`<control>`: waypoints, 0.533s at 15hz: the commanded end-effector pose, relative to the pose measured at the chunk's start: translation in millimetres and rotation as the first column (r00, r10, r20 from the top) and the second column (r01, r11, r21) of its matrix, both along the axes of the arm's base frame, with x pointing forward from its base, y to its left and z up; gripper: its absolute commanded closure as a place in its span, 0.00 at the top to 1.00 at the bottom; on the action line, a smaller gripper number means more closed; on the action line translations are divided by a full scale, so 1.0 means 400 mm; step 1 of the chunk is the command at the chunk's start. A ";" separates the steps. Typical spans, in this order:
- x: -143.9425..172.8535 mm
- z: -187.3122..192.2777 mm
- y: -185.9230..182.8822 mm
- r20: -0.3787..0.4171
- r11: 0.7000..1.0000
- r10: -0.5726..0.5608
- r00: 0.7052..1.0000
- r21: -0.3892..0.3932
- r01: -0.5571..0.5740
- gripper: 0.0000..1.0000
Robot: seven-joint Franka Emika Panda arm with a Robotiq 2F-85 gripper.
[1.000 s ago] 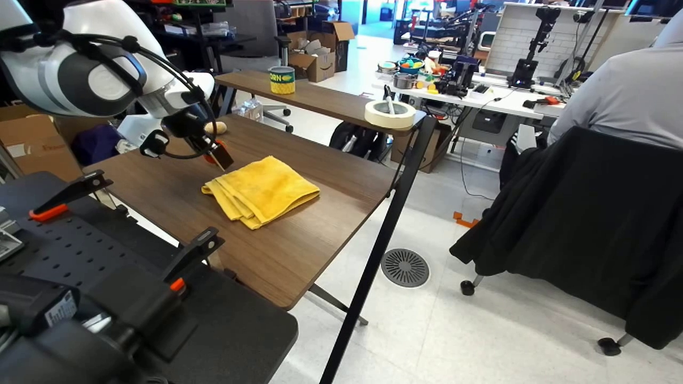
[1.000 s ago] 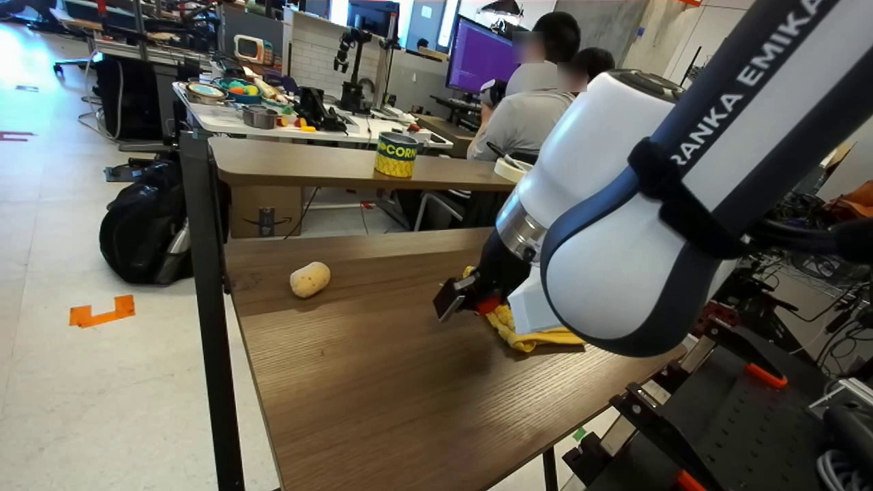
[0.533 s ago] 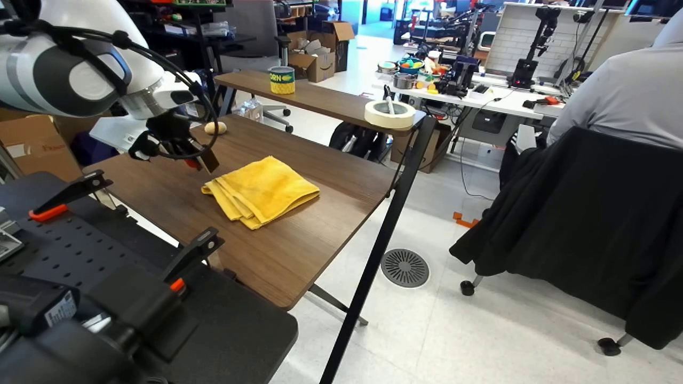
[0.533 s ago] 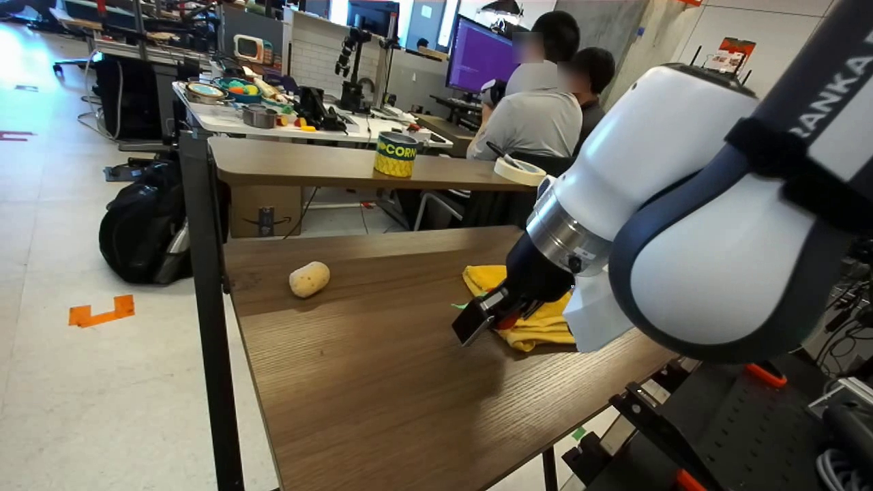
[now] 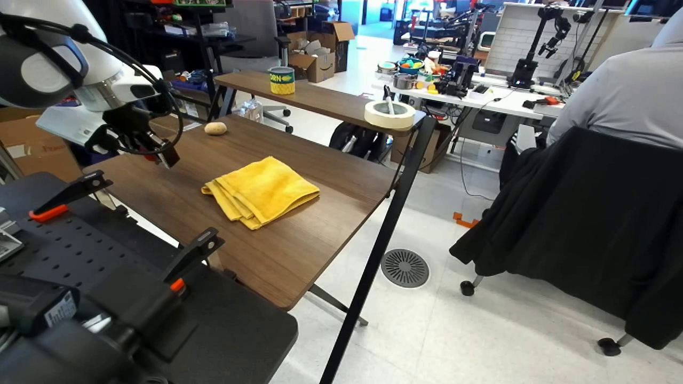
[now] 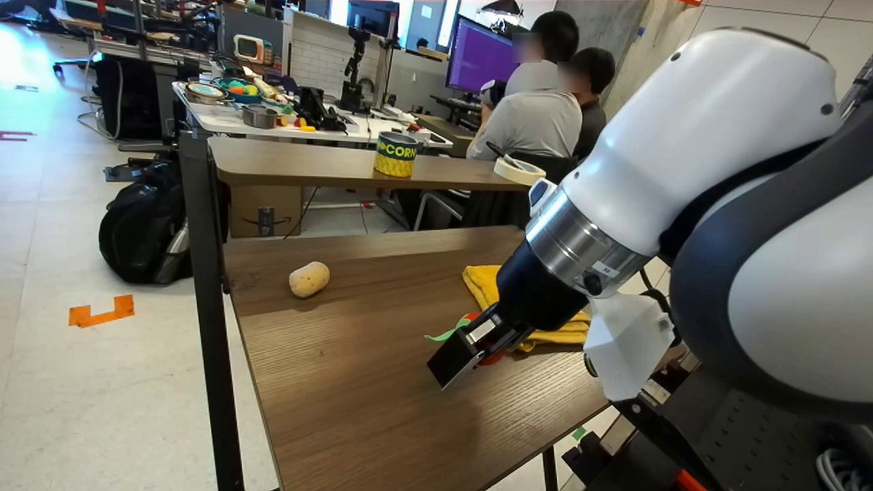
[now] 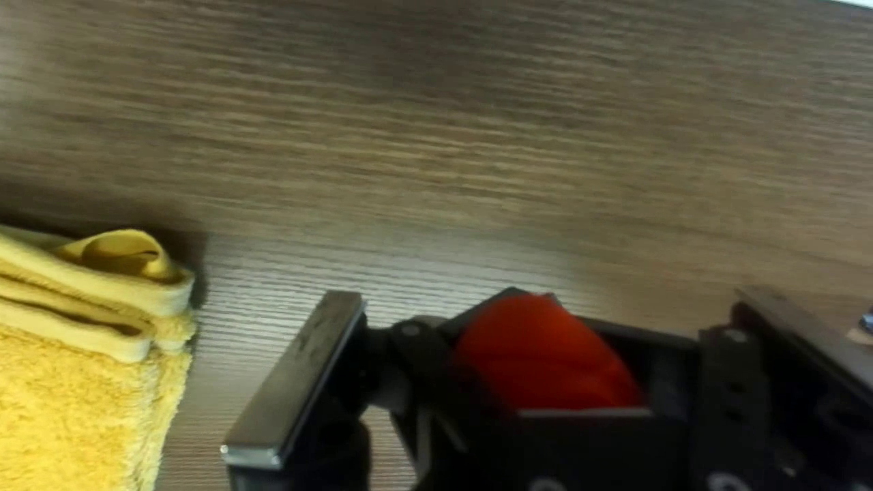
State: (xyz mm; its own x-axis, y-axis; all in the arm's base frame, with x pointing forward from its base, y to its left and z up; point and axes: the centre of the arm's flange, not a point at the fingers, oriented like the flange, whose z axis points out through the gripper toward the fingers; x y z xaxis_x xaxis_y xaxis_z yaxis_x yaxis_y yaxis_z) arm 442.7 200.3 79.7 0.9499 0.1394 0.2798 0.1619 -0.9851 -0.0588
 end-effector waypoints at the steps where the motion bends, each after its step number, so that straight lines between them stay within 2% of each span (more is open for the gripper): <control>1: 0.010 -0.034 0.080 -0.002 1.000 -0.011 1.000 -0.024 0.011 0.00; 7: -0.001 -0.066 0.121 0.009 0.999 -0.002 1.000 -0.053 0.003 0.00; 8: -0.001 -0.069 0.120 0.008 0.998 -0.004 1.000 -0.058 0.005 0.25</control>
